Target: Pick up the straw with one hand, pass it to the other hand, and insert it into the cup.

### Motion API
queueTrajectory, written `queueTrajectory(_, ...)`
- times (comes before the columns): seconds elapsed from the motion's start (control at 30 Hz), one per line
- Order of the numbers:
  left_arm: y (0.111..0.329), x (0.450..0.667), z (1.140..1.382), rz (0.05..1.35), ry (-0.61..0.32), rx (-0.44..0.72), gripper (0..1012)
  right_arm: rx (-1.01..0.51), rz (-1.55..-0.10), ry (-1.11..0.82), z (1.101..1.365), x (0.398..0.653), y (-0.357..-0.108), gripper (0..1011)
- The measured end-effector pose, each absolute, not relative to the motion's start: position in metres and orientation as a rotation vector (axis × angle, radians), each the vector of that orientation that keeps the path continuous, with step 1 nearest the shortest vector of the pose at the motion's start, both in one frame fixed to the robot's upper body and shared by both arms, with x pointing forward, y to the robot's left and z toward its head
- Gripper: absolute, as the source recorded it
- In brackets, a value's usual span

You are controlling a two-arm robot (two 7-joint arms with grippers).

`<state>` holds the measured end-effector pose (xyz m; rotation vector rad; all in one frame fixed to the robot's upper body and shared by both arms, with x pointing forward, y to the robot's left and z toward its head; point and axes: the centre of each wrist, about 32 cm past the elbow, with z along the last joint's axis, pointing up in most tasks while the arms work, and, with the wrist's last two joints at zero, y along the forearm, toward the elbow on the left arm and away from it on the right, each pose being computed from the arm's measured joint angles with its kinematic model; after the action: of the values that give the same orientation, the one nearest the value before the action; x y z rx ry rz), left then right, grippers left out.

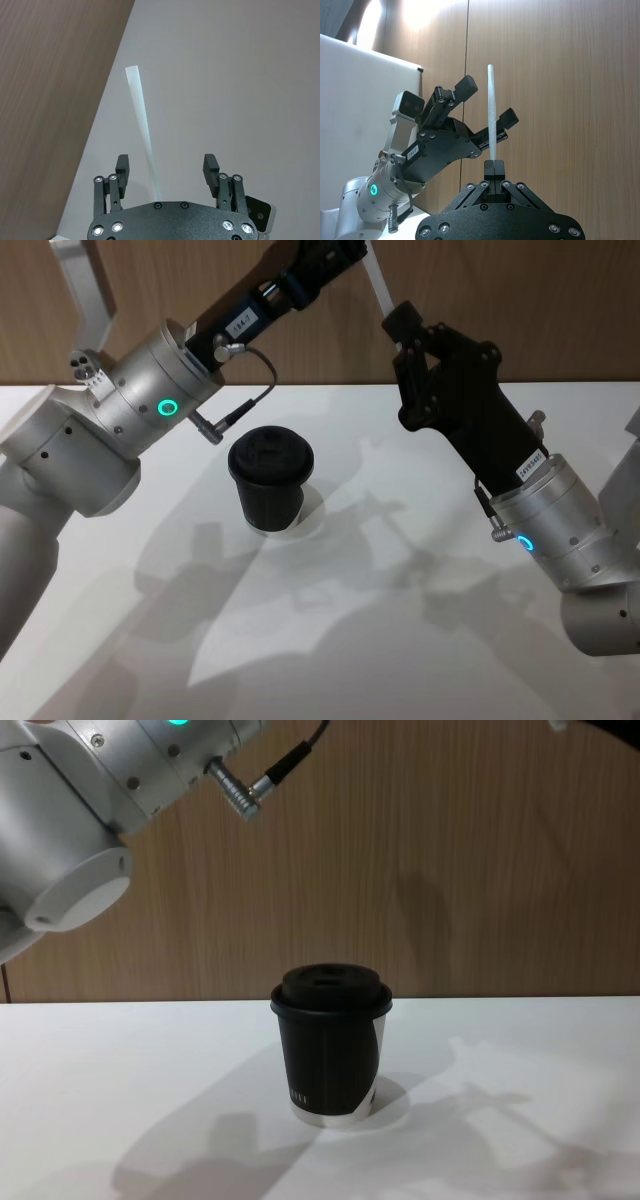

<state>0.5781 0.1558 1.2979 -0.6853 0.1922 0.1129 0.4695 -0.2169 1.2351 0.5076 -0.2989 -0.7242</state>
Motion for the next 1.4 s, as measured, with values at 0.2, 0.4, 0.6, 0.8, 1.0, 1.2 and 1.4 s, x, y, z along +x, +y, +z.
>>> queueTrajectory(0.2, 0.1549, 0.5783, 1.2993, 0.119, 0.184, -0.688, 818, 0.508, -0.724, -0.299, 1.2351, 0.4695, -0.2169, 0)
queueTrajectory(0.4, 0.1542, 0.5789, 1.3001, 0.122, 0.182, -0.688, 646, 0.508, -0.724, -0.299, 1.2351, 0.4695, -0.2169, 0)
queueTrajectory(0.6, 0.1539, 0.5798, 1.3003, 0.126, 0.182, -0.686, 421, 0.508, -0.724, -0.299, 1.2351, 0.4695, -0.2169, 0)
queueTrajectory(0.8, 0.1541, 0.5801, 1.3002, 0.129, 0.181, -0.686, 238, 0.508, -0.724, -0.299, 1.2351, 0.4695, -0.2169, 0)
queueTrajectory(1.0, 0.1547, 0.5801, 1.3000, 0.133, 0.181, -0.686, 63, 0.508, -0.724, -0.299, 1.2351, 0.4695, -0.2169, 0)
queueTrajectory(1.2, 0.1556, 0.5797, 1.2999, 0.135, 0.179, -0.687, 4, 0.508, -0.724, -0.299, 1.2351, 0.4695, -0.2169, 0)
queueTrajectory(1.4, 0.1568, 0.5788, 1.2992, 0.138, 0.179, -0.690, 4, 0.508, -0.724, -0.299, 1.2351, 0.4695, -0.2168, 0)
